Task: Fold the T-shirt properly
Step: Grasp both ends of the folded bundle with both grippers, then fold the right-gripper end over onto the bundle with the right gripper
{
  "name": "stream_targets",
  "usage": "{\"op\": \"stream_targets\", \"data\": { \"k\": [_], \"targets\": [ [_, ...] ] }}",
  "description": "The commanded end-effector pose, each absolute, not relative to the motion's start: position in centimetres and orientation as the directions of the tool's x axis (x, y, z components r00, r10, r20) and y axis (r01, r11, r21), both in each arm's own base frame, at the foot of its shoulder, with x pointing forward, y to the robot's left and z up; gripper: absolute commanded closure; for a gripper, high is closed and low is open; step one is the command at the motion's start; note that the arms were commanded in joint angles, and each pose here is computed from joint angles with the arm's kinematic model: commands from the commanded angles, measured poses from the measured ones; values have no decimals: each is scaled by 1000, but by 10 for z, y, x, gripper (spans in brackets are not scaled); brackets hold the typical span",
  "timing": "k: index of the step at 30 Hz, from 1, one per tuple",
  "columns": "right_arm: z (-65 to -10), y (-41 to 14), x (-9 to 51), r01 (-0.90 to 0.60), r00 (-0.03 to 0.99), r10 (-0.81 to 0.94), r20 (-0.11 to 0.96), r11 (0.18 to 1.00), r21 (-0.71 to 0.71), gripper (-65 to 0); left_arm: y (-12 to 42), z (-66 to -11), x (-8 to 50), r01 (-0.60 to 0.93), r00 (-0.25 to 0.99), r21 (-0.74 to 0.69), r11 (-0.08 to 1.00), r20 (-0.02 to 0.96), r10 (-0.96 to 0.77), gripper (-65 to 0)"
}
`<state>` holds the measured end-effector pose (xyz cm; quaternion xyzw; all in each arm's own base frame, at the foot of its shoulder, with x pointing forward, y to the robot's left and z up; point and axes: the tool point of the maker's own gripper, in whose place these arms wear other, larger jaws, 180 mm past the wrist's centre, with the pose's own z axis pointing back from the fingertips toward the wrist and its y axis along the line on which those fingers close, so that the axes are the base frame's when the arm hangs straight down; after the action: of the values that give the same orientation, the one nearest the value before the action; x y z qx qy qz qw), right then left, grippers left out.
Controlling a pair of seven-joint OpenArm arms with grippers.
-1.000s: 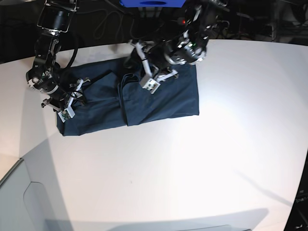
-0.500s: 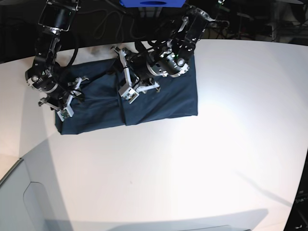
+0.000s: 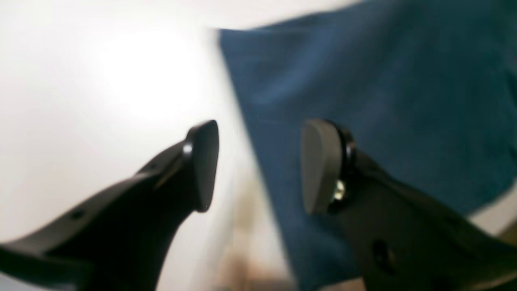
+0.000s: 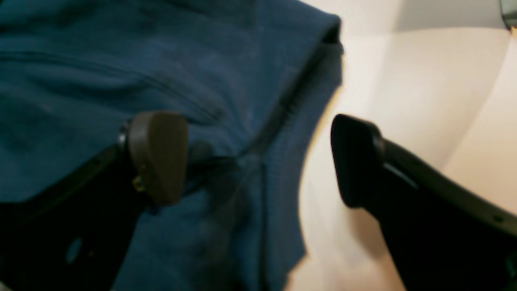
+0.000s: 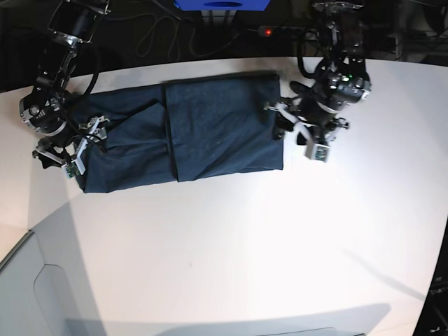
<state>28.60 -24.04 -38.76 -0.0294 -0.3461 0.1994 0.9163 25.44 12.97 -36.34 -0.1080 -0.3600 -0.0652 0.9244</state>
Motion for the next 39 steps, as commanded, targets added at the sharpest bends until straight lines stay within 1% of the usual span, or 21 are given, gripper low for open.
{"op": "stream_targets", "data": {
  "k": [1,4,8,13,17,26,27,29,31,33,34,37,38,39],
  "targets": [
    [-379,-240,297,-353,651,390,652,915,-195,-534,137,-355,259,186,709,-149,971,704,-28,-319],
    [-389,-256,294,-323,686,357,634,930,-176,-534,158,-357,259,129,713,-137,982,701,4,-320],
    [-405,-265,291,-288,725,302,619,949,-127,-533,164,-370,255,103,740,-148,984,672,23,-319],
    [-414,-268,285,-273,744,280,606,956,-106,-533,156,-380,254,94,756,-179,979,653,46,-318],
    [-418,-265,283,-275,752,275,599,957,-94,-531,150,-378,260,90,747,-200,976,661,66,-318],
    [-451,-258,266,-260,808,216,548,966,2,-528,144,-383,266,81,753,-228,970,652,90,-318],
    [-453,-257,265,-259,811,214,545,966,6,-520,144,-383,266,81,753,-228,970,652,90,-318],
    [-456,-254,263,-258,815,207,540,966,18,-471,143,-384,266,80,755,-231,970,649,93,-318],
    [-459,-248,262,-258,818,202,539,966,30,-390,144,-389,265,73,764,-236,969,638,98,-318],
    [-459,-247,261,-258,821,202,535,966,32,-291,144,-395,262,67,775,-242,968,624,102,-318],
    [-460,-244,261,-258,821,197,536,965,39,-229,144,-397,262,65,779,-244,968,619,103,-318],
    [-465,-238,256,-257,827,191,528,965,53,-72,145,-398,261,61,781,-244,968,615,106,-318],
    [-467,-236,253,-257,830,189,525,965,58,-4,144,-399,261,62,781,-245,967,615,106,-318],
    [-467,-236,254,-257,829,189,526,965,58,0,144,-398,262,64,780,-245,967,616,105,-318]
  ]
}}
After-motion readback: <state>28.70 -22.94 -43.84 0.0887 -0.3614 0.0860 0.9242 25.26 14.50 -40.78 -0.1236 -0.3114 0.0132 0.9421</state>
